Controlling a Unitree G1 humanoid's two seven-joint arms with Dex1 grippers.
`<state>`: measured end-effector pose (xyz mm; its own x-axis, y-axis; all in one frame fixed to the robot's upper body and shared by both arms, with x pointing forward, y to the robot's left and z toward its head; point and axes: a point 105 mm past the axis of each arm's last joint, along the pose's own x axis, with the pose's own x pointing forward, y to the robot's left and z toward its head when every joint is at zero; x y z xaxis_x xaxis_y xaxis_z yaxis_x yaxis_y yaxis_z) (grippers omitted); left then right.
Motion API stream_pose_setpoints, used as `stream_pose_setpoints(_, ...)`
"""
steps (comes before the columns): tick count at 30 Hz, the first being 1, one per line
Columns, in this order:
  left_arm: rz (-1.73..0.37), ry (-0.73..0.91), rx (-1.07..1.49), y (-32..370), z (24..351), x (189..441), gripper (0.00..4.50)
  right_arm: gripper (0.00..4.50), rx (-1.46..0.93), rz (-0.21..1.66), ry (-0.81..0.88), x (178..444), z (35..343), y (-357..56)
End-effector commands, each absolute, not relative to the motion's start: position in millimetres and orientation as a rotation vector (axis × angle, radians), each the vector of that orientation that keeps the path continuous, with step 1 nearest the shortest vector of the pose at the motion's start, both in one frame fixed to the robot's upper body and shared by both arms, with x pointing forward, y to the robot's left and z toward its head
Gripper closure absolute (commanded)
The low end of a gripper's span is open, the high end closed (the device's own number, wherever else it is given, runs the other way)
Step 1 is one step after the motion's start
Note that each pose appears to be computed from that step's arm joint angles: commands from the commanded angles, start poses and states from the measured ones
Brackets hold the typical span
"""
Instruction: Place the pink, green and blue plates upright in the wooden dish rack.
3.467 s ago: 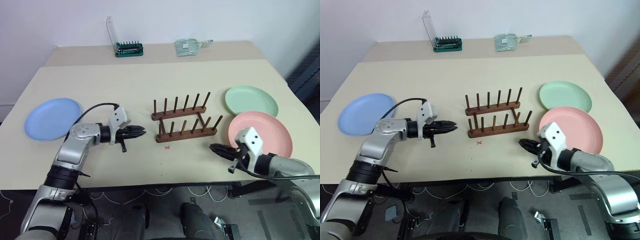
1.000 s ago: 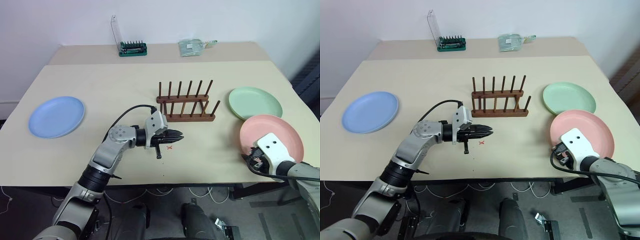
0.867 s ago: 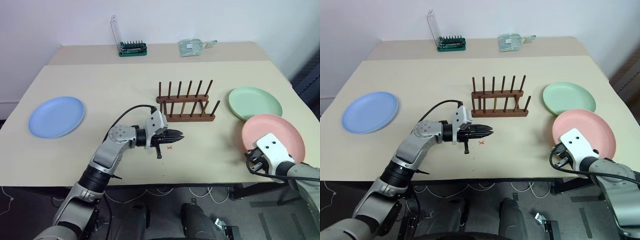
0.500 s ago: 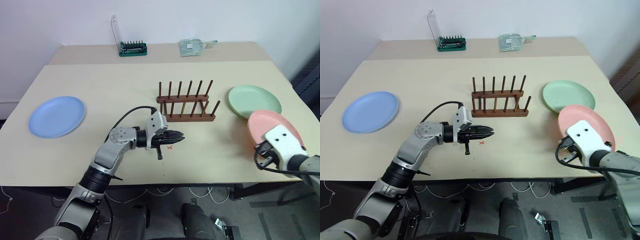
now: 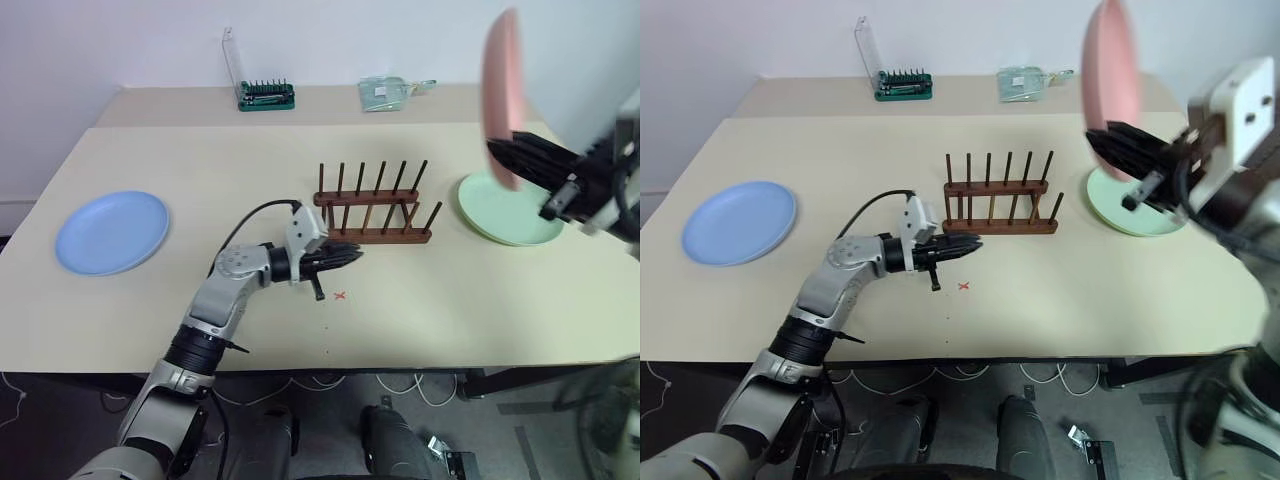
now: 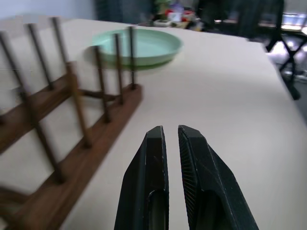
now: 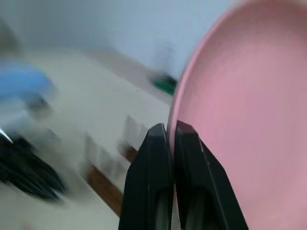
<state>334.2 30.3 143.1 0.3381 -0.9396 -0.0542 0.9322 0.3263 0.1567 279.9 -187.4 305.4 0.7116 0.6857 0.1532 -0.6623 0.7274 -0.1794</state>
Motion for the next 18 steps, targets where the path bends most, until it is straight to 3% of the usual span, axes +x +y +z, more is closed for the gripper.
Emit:
stream_pose_setpoints(1,-1.156,-0.128,0.178,42.8,161.7,343.4,4.06,4.38,0.051,0.802,-0.258,297.7,317.3,-188.8)
stream_pose_setpoints(10,-1.083,-0.118,0.185,60.9,161.2,342.1,4.06,4.38,0.248,0.919,-0.233,323.0,316.9,-184.5)
stream_pose_setpoints(18,-1.065,-0.113,0.179,62.5,162.7,338.9,4.06,4.38,0.317,1.027,-0.281,319.9,332.1,-171.6)
